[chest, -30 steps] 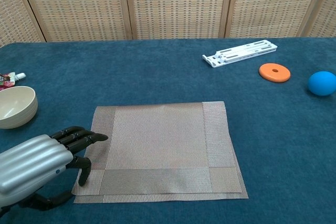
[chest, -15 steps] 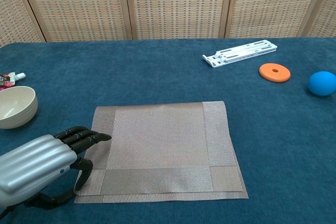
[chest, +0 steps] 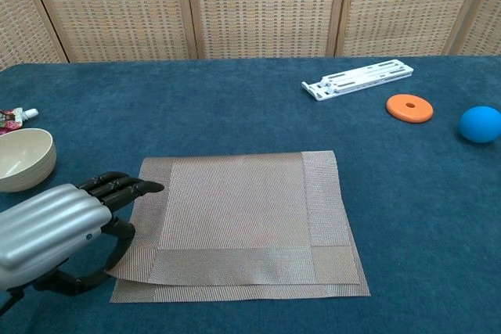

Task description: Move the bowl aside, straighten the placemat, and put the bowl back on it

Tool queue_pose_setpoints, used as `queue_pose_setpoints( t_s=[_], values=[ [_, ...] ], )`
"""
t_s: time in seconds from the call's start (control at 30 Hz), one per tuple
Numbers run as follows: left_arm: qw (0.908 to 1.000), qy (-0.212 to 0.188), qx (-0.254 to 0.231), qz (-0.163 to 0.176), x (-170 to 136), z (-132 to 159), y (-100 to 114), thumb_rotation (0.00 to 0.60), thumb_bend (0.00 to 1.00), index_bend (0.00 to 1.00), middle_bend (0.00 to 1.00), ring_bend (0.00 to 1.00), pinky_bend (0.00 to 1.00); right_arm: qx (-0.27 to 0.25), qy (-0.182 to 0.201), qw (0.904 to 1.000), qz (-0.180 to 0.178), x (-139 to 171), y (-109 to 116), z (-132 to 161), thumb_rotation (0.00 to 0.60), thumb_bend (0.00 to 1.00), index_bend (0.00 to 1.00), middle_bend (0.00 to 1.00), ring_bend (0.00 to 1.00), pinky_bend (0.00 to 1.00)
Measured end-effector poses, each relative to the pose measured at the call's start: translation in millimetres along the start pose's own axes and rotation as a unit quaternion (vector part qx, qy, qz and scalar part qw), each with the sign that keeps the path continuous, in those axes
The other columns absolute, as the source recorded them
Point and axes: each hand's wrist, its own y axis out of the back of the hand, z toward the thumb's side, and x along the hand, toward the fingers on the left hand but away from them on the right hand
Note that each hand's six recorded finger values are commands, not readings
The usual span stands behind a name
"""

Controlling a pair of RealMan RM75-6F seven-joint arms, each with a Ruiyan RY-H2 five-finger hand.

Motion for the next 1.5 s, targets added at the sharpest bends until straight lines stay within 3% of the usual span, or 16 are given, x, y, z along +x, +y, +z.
queue_pose_setpoints(
  t_s=[0.5,0.63,0.93,1.27,1.5],
  values=[
    [0.9988,0.006,-0.018,0.045,22.3,-4.6,48.2,0.6,0.41,0.62,0.0,0.0,0.0,0.002,-0.005,1.0,-0.001,-2.6,1.1,-3.5,0.6,0.14,0.13,0.0,0.0,0.0],
    [0.9975,0.011,-0.019,0.067,44.4,-8.6,74.8,0.6,0.41,0.62,0.0,0.0,0.0,0.002,-0.018,0.9998,-0.001,-5.4,1.8,-10.3,0.6,0.14,0.13,0.0,0.0,0.0],
    [0.9962,0.035,-0.012,0.079,96.2,-25.0,119.7,0.6,0.41,0.63,0.0,0.0,0.0,0.002,-0.041,0.9992,0.004,-12.5,0.4,-22.5,0.6,0.14,0.13,0.0,0.0,0.0],
    [0.9933,0.082,0.0,0.081,142.3,-57.1,144.8,0.6,0.41,0.62,0.0,0.0,0.0,0.003,-0.054,0.9985,0.0,-16.9,1.5,-31.2,0.6,0.14,0.13,0.0,0.0,0.0],
    [0.9882,0.121,-0.034,0.087,165.8,-82.3,161.9,0.6,0.41,0.62,0.0,0.0,0.0,0.004,-0.063,0.998,-0.002,-19.3,2.0,-37.1,0.6,0.14,0.13,0.0,0.0,0.0]
  ],
)
